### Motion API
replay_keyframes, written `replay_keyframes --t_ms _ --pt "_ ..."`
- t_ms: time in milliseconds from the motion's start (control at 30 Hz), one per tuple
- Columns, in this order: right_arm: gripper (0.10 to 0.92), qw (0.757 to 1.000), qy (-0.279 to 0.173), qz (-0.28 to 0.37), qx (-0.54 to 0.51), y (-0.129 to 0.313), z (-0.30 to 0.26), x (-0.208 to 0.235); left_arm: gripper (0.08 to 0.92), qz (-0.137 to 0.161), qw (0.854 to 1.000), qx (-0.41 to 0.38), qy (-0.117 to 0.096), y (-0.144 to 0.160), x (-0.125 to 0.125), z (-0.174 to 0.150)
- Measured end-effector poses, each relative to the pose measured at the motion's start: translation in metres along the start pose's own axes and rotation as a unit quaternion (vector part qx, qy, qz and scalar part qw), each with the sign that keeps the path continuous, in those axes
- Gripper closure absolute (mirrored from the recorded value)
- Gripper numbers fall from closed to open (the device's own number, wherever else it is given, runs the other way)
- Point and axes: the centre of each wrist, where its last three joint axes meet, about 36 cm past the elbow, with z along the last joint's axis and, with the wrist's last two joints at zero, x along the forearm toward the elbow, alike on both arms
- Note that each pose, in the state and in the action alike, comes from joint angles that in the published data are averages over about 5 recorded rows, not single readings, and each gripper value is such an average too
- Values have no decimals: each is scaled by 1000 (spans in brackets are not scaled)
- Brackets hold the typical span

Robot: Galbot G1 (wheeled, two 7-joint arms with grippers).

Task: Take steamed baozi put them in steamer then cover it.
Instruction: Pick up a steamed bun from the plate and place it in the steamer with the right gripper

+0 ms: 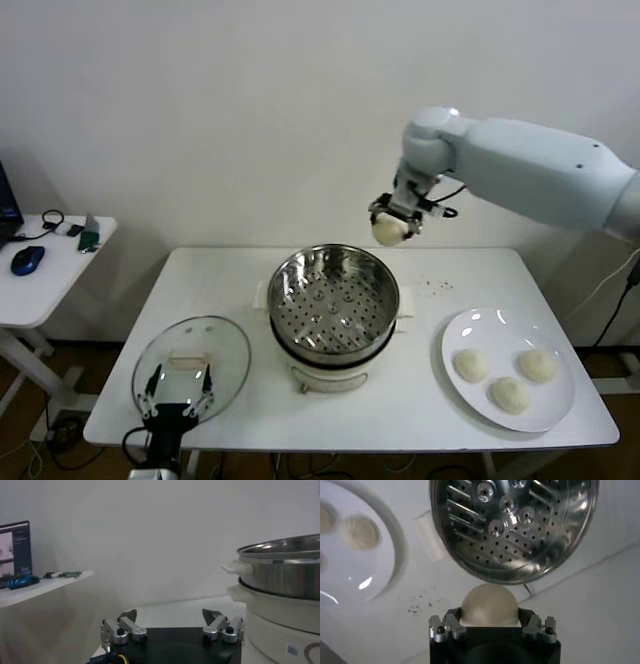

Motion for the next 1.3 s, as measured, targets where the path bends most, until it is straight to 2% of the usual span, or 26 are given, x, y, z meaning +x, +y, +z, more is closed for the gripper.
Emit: replay_keyframes --t_ms 233,500,767,1100,1300 --pt "289 996 -2 -12 92 -48 -38 -33 177 1 1000 -2 1 1 2 -1" --pt "290 989 -13 -22 147 -78 -71 -75 177 1 1000 -3 3 2 4 1" --pt "284 986 -16 -34 159 -84 -81 -105 177 -4 1000 -2 4 5 5 2" --pt "280 986 -15 -43 162 -83 -86 -122 177 -5 1000 -2 5 6 5 3" --pt "214 986 -13 -46 157 -80 -86 -126 177 -5 1000 -2 6 6 5 3"
